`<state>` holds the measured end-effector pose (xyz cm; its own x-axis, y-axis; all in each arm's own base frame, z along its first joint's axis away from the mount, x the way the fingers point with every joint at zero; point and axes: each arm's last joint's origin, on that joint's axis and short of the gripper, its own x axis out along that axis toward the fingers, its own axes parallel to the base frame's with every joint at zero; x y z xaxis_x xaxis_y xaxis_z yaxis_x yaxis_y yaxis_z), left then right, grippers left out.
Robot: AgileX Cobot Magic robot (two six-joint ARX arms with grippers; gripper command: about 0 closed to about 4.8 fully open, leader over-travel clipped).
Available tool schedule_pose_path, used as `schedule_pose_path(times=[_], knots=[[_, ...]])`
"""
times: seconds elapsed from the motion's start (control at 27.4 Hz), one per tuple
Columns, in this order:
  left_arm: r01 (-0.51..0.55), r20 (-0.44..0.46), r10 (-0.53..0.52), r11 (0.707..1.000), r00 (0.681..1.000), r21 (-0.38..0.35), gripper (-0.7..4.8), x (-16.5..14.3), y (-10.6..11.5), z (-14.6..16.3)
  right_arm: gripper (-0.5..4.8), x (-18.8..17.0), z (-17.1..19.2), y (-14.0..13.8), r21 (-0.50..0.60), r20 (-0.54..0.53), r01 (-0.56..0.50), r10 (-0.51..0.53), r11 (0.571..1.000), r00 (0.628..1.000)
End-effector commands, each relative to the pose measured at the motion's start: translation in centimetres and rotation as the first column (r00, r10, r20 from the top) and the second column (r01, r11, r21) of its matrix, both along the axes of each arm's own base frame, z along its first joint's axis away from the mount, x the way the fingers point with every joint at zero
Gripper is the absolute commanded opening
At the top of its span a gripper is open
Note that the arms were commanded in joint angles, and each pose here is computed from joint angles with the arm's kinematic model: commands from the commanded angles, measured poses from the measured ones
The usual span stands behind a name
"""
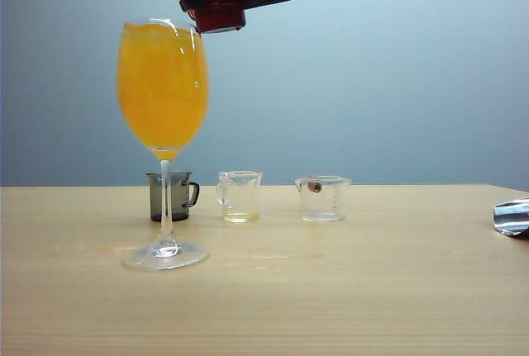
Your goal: Pick up the fourth measuring cup from the left, pour the grenadine inside into the goblet, and finally put the measuring cup back in its original place.
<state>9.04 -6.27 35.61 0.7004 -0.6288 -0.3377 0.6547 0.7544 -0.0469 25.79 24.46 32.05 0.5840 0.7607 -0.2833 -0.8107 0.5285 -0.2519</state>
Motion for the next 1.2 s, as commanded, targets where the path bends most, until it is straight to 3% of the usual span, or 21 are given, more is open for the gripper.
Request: schedule_pose_path(times=[0.04,0.69,1.2], knots=[[0.005,0.015,-0.005,1.0,1.0,-0.011,-0.05,0.0,0.0,0.2,0.44,0.0,0.4,0.2,-0.018,0.069,-0.007,0.008,1.0,0.998],[0.005,0.014,-0.005,1.0,1.0,-0.011,-0.05,0.0,0.0,0.2,0.44,-0.5,-0.5,1.6,-0.179,0.223,-0.03,0.071,0.983,0.972],[0.005,0.014,-0.005,1.0,1.0,-0.011,-0.05,0.0,0.0,0.2,0.43,-0.8,-0.3,2.0,-0.223,0.309,-0.045,0.115,0.974,0.944]])
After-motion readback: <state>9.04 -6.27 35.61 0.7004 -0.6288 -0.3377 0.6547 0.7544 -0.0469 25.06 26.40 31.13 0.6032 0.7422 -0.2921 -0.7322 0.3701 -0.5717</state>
